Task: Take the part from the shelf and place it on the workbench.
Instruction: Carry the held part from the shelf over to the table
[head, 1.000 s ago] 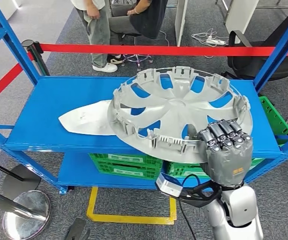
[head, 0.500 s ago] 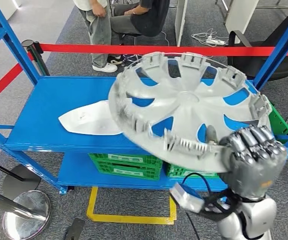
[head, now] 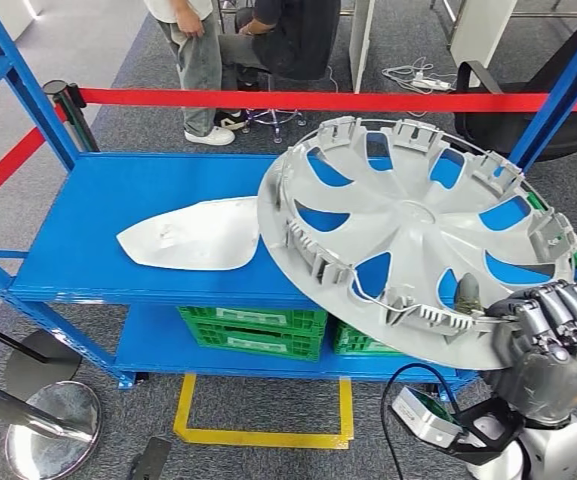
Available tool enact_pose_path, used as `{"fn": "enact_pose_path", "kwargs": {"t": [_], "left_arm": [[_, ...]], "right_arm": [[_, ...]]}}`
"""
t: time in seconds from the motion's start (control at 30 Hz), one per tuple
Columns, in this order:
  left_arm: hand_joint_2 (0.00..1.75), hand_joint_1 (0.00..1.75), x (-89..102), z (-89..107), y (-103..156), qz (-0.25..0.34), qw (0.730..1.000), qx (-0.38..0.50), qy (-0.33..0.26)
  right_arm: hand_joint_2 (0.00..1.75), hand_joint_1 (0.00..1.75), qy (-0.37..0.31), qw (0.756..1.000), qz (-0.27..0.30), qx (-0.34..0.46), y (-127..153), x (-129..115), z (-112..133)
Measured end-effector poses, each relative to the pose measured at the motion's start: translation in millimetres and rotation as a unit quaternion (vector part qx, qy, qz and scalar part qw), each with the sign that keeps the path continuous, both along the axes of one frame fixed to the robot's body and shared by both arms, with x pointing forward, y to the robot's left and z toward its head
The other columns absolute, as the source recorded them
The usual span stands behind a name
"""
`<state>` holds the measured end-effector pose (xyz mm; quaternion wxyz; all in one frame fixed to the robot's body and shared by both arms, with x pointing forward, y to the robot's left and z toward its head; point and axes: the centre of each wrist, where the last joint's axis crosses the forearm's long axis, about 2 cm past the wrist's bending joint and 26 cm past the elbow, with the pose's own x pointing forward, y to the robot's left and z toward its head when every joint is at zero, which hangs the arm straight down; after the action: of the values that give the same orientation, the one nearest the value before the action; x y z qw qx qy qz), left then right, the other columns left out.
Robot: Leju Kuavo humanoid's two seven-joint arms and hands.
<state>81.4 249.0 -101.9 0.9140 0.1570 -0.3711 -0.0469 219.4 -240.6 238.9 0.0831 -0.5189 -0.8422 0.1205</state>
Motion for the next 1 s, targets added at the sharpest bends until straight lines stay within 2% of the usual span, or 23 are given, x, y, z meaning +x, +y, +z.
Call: {"fn": "enact_pose_path", "kwargs": {"t": [0.3,0.6,1.0], "left_arm": [[1.75,0.0,-0.5,0.0,-1,0.006,1.0,-0.002,-0.001],[1.75,0.0,-2.6,-0.4,-1,0.013,1.0,-0.004,-0.001],[1.75,0.0,-5.2,-1.0,0,0.016,1.0,-0.005,0.0]], "right_arm": [[1.75,1.75,0.021,0.995,0.046,0.089,4,4,-15],[1.75,1.75,0.072,0.969,0.124,0.201,26,9,-29],[1.75,1.75,0.103,0.963,0.155,0.196,32,9,-40]]}}
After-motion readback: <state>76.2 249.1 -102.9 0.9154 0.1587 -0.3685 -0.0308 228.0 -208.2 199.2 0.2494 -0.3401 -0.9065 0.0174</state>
